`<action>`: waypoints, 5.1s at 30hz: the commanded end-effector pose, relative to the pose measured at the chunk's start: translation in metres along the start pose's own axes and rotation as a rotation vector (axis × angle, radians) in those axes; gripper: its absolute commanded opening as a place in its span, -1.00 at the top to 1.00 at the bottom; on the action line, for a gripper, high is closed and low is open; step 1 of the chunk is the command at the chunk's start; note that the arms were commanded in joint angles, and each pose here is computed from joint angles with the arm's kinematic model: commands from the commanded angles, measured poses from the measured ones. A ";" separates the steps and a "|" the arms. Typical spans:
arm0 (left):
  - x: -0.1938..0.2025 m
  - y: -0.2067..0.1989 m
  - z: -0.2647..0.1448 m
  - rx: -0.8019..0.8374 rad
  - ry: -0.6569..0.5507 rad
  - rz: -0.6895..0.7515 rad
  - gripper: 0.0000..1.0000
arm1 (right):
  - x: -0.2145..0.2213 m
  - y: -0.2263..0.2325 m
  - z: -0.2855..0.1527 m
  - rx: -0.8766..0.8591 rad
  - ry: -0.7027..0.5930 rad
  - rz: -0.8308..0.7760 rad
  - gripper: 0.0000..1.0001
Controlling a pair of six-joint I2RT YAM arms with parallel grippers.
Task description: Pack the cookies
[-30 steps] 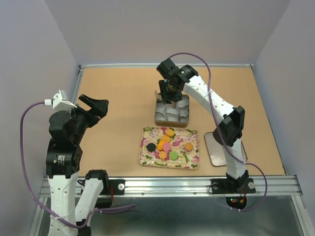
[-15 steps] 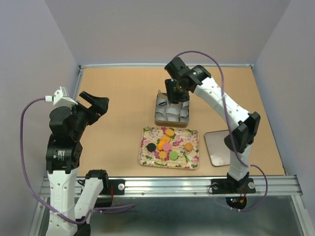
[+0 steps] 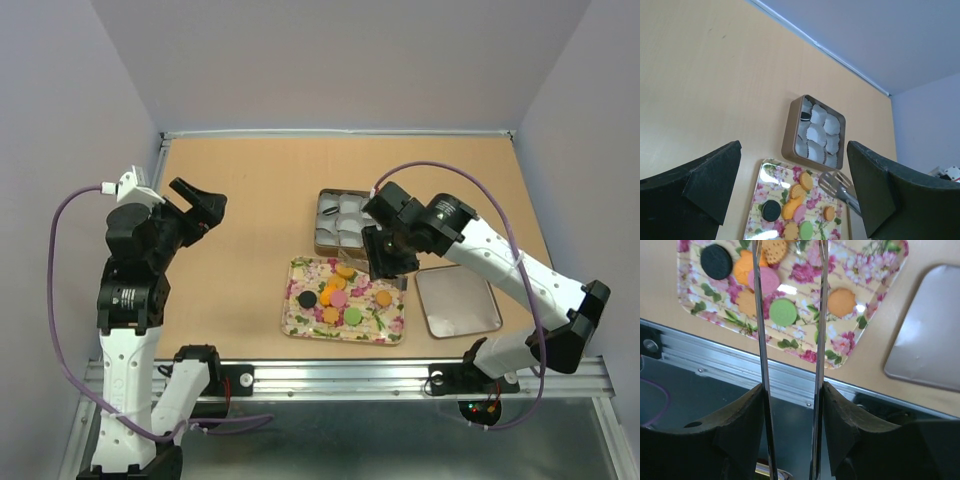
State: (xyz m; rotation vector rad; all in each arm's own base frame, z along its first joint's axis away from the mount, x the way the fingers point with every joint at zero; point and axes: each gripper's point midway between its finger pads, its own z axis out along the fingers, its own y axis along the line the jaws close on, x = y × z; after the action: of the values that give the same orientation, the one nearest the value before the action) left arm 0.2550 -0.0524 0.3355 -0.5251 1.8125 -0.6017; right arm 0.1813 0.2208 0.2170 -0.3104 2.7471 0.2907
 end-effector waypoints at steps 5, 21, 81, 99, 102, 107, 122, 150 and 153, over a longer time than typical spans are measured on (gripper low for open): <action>-0.005 -0.007 -0.001 0.046 -0.026 0.039 -0.97 | 0.017 0.004 0.013 -0.016 0.036 0.064 -0.04; 0.001 0.004 -0.016 0.009 -0.039 0.067 -0.97 | 0.010 0.018 0.044 -0.013 0.076 0.055 -0.05; -0.002 0.023 -0.020 -0.063 -0.102 0.078 -0.97 | -0.126 0.036 0.055 -0.019 -0.074 0.039 0.27; 0.000 0.022 -0.018 -0.055 -0.095 0.066 -0.97 | -0.133 0.031 0.059 0.001 -0.103 0.037 -0.04; 0.000 0.022 -0.018 -0.052 -0.093 0.066 -0.97 | -0.137 0.032 0.057 -0.001 -0.113 0.036 -0.06; -0.001 0.021 -0.020 -0.051 -0.094 0.070 -0.97 | -0.142 0.031 0.047 0.002 -0.132 0.033 -0.07; -0.001 0.017 -0.018 -0.038 -0.081 0.081 -0.97 | -0.056 0.030 -0.005 -0.048 -0.075 -0.016 -0.05; 0.020 0.025 -0.042 -0.042 -0.035 0.092 -0.97 | 0.064 0.050 0.017 -0.099 0.101 -0.028 -0.04; 0.021 0.027 -0.045 -0.049 -0.038 0.092 -0.97 | 0.063 0.047 0.020 -0.072 0.101 -0.032 -0.04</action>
State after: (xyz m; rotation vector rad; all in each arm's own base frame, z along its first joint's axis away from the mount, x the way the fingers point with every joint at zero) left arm 0.2079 -0.0398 0.3095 -0.5025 1.8341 -0.4958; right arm 0.1094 0.2489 0.1732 -0.4152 2.8884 0.3446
